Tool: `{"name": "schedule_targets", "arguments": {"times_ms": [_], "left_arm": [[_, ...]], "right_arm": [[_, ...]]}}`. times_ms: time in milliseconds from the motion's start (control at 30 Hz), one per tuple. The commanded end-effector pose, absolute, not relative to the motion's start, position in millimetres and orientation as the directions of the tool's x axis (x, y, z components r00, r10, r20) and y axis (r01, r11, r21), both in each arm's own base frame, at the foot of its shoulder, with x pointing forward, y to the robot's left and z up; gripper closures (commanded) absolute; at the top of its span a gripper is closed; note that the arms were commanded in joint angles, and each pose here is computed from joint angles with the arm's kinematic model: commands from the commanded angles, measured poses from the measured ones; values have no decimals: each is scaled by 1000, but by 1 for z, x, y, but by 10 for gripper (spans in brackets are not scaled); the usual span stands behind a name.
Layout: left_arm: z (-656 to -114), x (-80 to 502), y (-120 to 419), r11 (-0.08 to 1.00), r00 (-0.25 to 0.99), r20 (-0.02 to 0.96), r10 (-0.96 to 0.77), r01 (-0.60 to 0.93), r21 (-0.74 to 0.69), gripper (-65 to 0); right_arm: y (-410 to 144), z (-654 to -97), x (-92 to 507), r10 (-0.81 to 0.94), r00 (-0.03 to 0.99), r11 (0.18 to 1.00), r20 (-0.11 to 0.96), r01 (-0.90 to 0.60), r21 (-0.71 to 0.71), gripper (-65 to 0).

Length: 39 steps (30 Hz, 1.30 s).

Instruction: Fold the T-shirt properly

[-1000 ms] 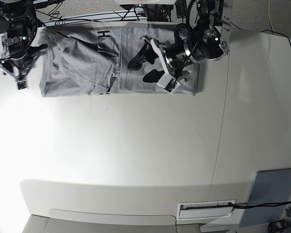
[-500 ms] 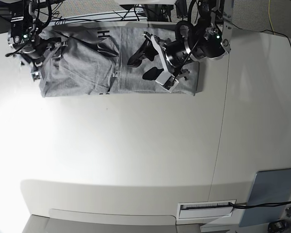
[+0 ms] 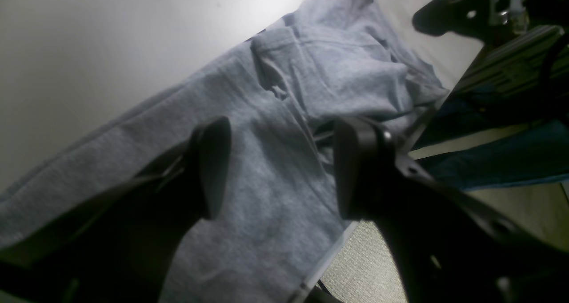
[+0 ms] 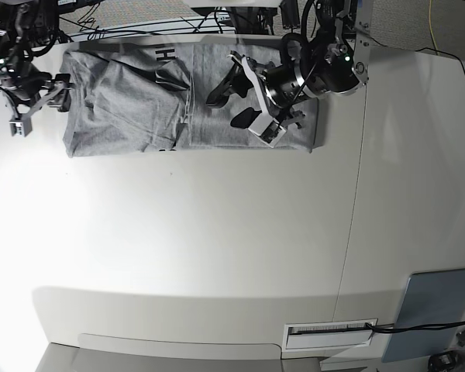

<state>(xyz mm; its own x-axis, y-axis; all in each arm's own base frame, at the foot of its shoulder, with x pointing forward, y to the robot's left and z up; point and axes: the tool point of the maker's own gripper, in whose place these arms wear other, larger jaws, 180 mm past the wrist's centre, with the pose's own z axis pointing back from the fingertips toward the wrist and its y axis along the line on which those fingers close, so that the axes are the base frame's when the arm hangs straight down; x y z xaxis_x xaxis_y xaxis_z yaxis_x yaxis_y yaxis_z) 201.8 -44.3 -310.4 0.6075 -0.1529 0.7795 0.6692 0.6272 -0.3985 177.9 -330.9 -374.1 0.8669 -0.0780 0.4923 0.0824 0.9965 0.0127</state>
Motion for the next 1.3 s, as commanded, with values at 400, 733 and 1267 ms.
{"name": "schedule_targets", "arguments": {"times_ms": [400, 733, 1267], "left_arm": [[-298, 204, -48, 610, 580, 806, -122, 684, -400, -368], [-299, 202, -48, 611, 586, 801, -122, 681, -404, -358], [-302, 201, -47, 619, 586, 799, -135, 679, -394, -358]], "right_arm": [[-305, -406, 174, -223, 893, 926, 390, 69, 371, -414], [-271, -417, 171, -162, 924, 900, 347, -6, 436, -414], [-238, -438, 169, -126, 932, 899, 340, -38, 437, -167]]}}
